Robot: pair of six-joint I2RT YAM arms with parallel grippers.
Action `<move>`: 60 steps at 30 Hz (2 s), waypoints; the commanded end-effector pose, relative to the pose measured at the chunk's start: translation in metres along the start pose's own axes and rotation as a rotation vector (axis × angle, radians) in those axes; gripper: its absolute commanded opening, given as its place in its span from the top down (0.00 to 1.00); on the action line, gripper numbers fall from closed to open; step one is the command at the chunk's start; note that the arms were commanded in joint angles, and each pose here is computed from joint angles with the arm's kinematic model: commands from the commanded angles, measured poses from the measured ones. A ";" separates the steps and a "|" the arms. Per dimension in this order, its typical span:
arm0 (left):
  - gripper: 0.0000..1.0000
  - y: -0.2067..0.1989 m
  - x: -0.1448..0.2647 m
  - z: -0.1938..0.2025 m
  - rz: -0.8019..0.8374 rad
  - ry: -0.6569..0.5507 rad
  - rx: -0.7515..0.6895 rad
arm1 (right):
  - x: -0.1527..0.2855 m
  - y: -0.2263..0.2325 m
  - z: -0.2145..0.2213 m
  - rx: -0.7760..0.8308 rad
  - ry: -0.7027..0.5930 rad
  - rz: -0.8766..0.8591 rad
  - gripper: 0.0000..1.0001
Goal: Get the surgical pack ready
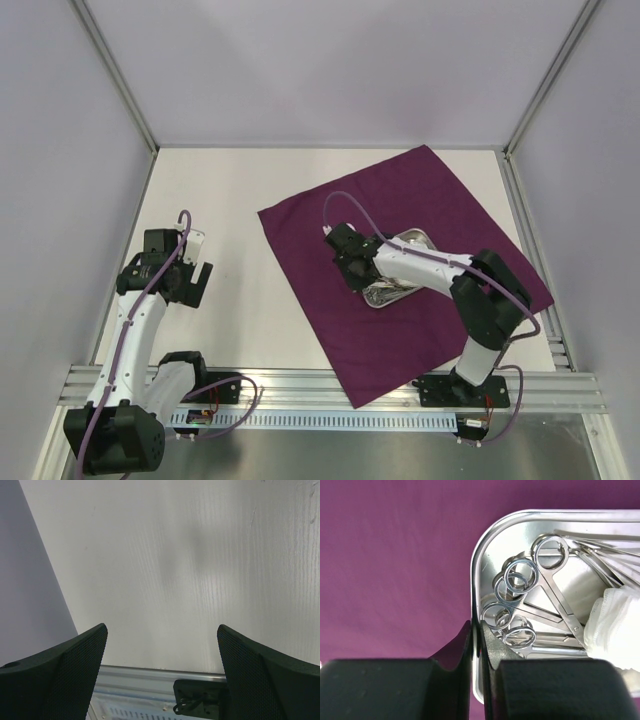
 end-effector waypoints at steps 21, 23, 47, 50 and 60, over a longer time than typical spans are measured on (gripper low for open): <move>0.00 0.000 0.011 -0.006 0.009 -0.052 -0.023 | -0.024 -0.023 -0.120 -0.603 -0.289 0.040 0.54; 0.00 0.000 0.011 -0.007 0.011 -0.054 -0.022 | -0.008 -0.019 -0.130 -0.548 -0.326 0.025 0.52; 0.00 0.000 0.007 -0.005 0.009 -0.039 -0.024 | -0.073 0.119 -0.110 -0.087 -0.041 -0.190 0.58; 0.00 0.001 0.007 -0.007 0.006 -0.043 -0.025 | -0.079 0.136 -0.106 -0.064 -0.019 -0.222 0.83; 0.00 0.003 0.006 -0.005 -0.006 -0.040 -0.026 | -0.058 0.222 -0.135 0.069 -0.089 -0.459 0.99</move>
Point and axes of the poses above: each gripper's point midway between its finger pads, its own x axis back along the fingers, its own y axis along the line the jaws close on, z = x × y, the point moved 1 cm from there along x, back along the fingers, and after that the axes turned 4 degrees about x, right-handed, at the moved point
